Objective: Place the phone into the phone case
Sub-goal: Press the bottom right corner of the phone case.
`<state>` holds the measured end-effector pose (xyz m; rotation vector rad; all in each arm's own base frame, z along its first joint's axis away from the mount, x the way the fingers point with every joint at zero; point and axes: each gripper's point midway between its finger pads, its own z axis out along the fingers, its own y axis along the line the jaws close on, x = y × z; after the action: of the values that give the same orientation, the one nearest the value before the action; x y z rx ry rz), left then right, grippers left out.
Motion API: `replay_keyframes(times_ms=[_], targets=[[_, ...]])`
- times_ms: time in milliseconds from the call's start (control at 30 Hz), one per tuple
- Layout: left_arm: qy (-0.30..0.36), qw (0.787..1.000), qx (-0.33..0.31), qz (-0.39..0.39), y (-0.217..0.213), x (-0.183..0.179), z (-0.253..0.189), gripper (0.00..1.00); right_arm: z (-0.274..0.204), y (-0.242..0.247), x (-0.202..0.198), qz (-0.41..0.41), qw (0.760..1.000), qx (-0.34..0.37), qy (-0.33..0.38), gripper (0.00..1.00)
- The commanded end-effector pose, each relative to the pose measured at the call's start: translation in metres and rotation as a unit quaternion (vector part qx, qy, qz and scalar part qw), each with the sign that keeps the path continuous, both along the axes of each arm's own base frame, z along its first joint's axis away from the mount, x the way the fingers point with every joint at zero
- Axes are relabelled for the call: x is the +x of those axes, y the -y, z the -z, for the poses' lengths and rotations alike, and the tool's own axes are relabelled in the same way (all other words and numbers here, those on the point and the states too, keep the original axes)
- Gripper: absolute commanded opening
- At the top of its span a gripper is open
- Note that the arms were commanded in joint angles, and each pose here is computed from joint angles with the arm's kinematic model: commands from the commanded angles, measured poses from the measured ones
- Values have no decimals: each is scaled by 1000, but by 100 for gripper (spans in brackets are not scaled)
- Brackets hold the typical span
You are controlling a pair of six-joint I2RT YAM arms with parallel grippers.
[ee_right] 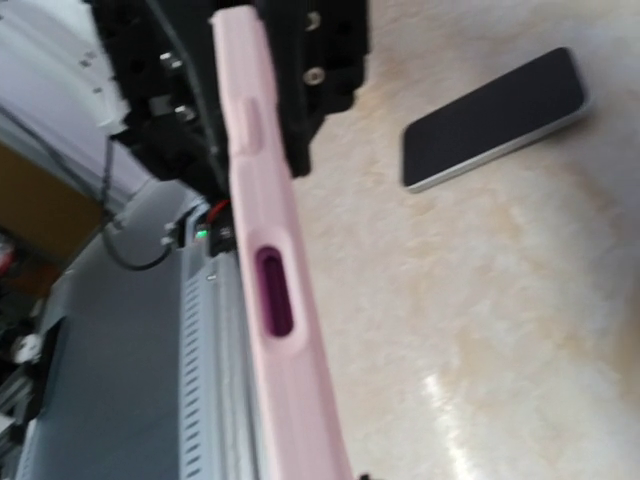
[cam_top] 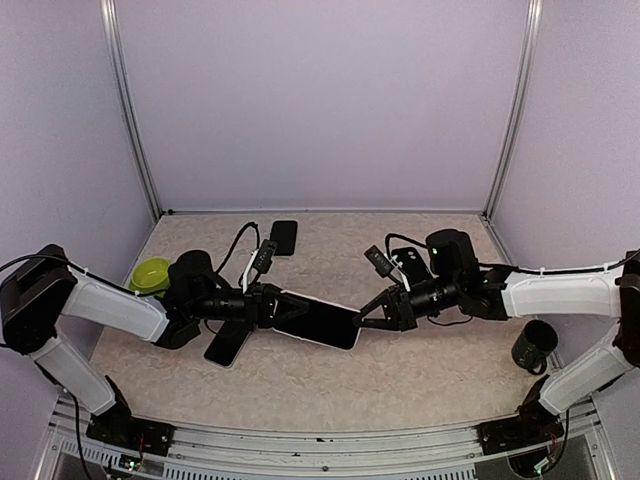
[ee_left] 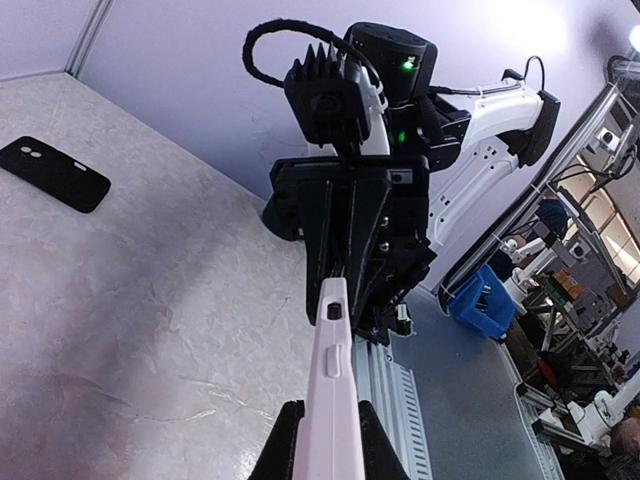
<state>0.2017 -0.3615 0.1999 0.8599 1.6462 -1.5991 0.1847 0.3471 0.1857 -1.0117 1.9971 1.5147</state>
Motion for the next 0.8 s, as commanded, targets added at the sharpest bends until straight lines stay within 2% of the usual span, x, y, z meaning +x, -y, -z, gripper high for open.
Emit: replay_keyframes(times_ms=[0,133,300,567,767], targets=[[35,999,9,-30,1,11,-4,0,-17,0,16,46,999,-11,26,16],[41,998,9,-42,-2,13,-6,0,-18,2,10,30,999,-13,30,36],[43,997,-4,-63,-9,16,-12,0,-18,4,7,28,999,-9,33,47],[29,996,-37,-73,-17,15,-19,0,-3,2,13,45,999,-10,9,55],[26,994,-62,-86,-22,16,-27,0,8,-3,20,60,998,-11,-18,57]])
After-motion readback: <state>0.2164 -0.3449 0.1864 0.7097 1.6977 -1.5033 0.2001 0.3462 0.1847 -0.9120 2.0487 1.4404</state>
